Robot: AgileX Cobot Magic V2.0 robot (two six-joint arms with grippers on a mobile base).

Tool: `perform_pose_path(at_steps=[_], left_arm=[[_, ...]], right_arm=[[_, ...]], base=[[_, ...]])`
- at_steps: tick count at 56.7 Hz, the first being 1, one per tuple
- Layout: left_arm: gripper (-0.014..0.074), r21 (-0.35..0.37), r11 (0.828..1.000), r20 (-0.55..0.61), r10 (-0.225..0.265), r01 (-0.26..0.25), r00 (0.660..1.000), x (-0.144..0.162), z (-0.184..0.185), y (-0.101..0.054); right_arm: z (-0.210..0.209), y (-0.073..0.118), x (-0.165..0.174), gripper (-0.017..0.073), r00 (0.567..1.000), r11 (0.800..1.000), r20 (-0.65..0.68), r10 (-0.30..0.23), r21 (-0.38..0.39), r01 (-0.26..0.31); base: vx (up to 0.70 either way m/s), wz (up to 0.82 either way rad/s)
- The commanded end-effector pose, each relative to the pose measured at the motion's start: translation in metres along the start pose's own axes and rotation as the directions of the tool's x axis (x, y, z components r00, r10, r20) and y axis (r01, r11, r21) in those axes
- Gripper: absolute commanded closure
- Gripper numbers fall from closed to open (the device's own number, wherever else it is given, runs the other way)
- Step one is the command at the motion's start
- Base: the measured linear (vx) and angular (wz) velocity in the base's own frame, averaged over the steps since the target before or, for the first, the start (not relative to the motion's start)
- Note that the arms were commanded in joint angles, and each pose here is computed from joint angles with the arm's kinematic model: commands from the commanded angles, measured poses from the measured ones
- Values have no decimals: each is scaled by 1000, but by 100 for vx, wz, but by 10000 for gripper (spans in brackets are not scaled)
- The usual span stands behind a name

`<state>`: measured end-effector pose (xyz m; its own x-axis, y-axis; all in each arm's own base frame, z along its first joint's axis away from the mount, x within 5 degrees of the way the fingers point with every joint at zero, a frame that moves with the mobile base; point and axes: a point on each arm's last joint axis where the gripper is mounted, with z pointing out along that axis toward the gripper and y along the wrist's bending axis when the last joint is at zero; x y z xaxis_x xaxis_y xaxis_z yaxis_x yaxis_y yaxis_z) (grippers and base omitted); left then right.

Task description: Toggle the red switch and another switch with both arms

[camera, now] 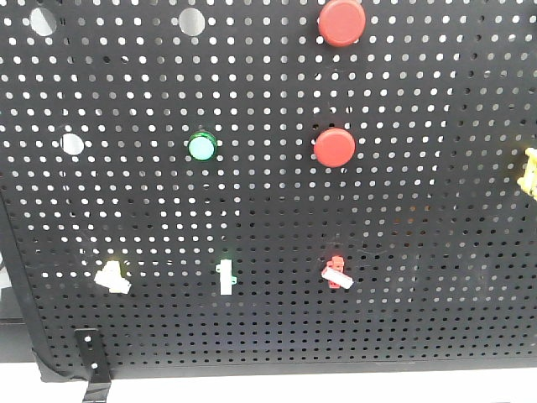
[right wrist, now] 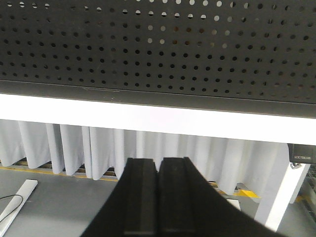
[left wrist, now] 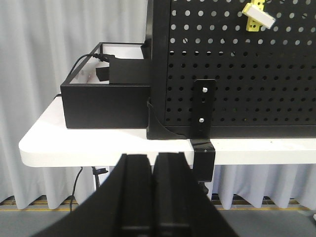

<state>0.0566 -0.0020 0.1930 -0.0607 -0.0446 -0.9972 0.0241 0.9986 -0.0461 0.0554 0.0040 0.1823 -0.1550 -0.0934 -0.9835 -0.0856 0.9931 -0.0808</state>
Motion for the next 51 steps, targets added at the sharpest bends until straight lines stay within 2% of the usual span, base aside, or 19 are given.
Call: perform_pose_path(at_steps=[1, 18, 23, 24, 30, 35, 39, 46, 51], left_arm=[[591, -5, 1000, 67, -9, 10, 998, -2, 0, 1], [591, -6, 1000, 68, -8, 8, 998, -2, 0, 1], [591, -5, 1000, 67, -8, 8, 998, -2, 0, 1], [591, -6, 1000, 91, -9, 10, 996, -4, 0, 1], [591, -3, 999, 139, -39, 40, 990, -8, -1, 1], [591, -7, 999, 197, -34, 36, 980, -13, -1, 1], [591, -10, 999, 290, -32, 37, 956, -24, -4, 2], [591, -14, 999, 488, -29, 41, 872, -51, -14, 3], [591, -10, 999, 550, -20, 31, 835, -73, -22, 1]], right_arm=[[-1, -1, -6, 566, 996, 1000, 88, -4, 13, 3], [-1, -1, -9, 566, 993, 1000, 121, -2, 16, 0], [-2, -1, -14, 566, 984, 1000, 177, 24, 13, -27], [-4, -2, -23, 566, 962, 999, 271, 33, 20, -40], [-5, -3, -28, 566, 940, 994, 327, 103, 6, -111], [-6, -4, -31, 566, 925, 990, 357, 131, 0, -140], [-8, -5, -35, 566, 918, 989, 370, 141, -3, -151], [-16, -6, -56, 566, 900, 990, 415, 132, -6, -142], [-25, -8, -83, 566, 874, 990, 469, 127, -8, -140]], base=[[0, 0], [0, 0], [0, 0], [0, 0], [0, 0], [0, 0], [0, 0], [0, 0], [0, 0]])
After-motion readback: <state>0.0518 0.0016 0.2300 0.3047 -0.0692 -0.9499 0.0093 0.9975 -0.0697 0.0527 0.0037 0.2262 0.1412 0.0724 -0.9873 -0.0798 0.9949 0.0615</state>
